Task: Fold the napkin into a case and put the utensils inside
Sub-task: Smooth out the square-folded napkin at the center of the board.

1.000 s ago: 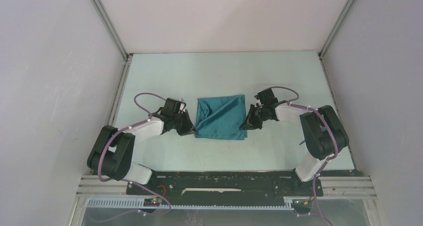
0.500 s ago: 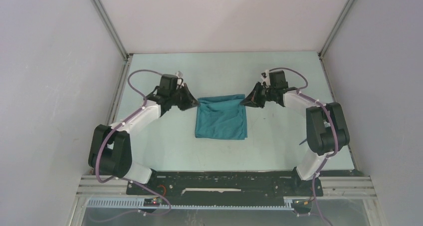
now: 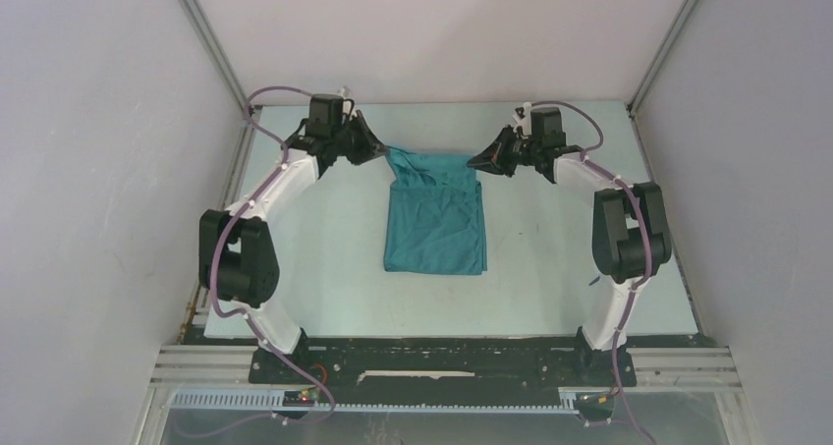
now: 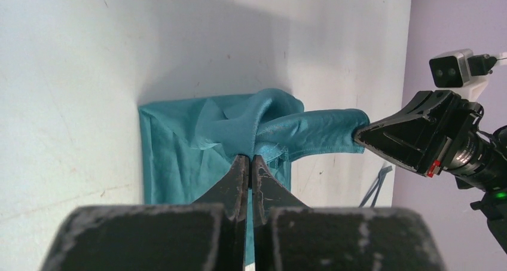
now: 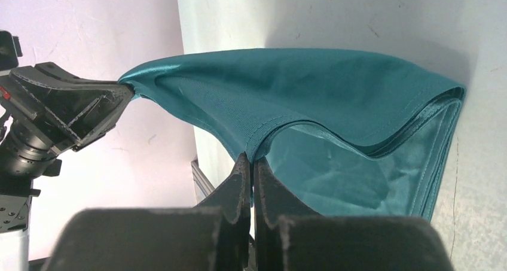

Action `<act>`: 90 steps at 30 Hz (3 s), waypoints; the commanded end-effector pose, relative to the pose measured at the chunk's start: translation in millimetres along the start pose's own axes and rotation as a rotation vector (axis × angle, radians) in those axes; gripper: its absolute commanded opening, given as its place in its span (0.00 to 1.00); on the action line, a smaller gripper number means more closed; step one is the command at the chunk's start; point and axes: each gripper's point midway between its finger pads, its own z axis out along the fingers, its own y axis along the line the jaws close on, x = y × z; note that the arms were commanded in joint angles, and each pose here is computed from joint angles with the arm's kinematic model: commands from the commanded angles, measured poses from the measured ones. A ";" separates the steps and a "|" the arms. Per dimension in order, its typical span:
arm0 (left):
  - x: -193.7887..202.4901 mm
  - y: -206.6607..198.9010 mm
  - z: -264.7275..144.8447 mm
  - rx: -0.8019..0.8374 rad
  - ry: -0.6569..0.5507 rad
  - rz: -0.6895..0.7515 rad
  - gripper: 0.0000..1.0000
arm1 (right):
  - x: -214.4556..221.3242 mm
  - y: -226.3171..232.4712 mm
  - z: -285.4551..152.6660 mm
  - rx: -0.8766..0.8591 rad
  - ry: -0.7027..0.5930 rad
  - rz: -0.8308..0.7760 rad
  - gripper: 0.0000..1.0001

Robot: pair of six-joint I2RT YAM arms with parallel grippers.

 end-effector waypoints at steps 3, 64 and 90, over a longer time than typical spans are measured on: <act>-26.5 -4.6 11.0 0.015 -0.005 0.077 0.00 | -29.4 20.1 -0.8 -0.055 -0.038 -0.016 0.00; 227.9 99.9 -51.5 -0.133 0.432 -0.034 0.00 | 172.9 -100.7 -41.6 0.250 0.280 0.094 0.00; 236.2 103.6 -66.4 -0.136 0.449 -0.015 0.31 | 201.5 -103.3 -72.3 0.372 0.336 0.046 0.45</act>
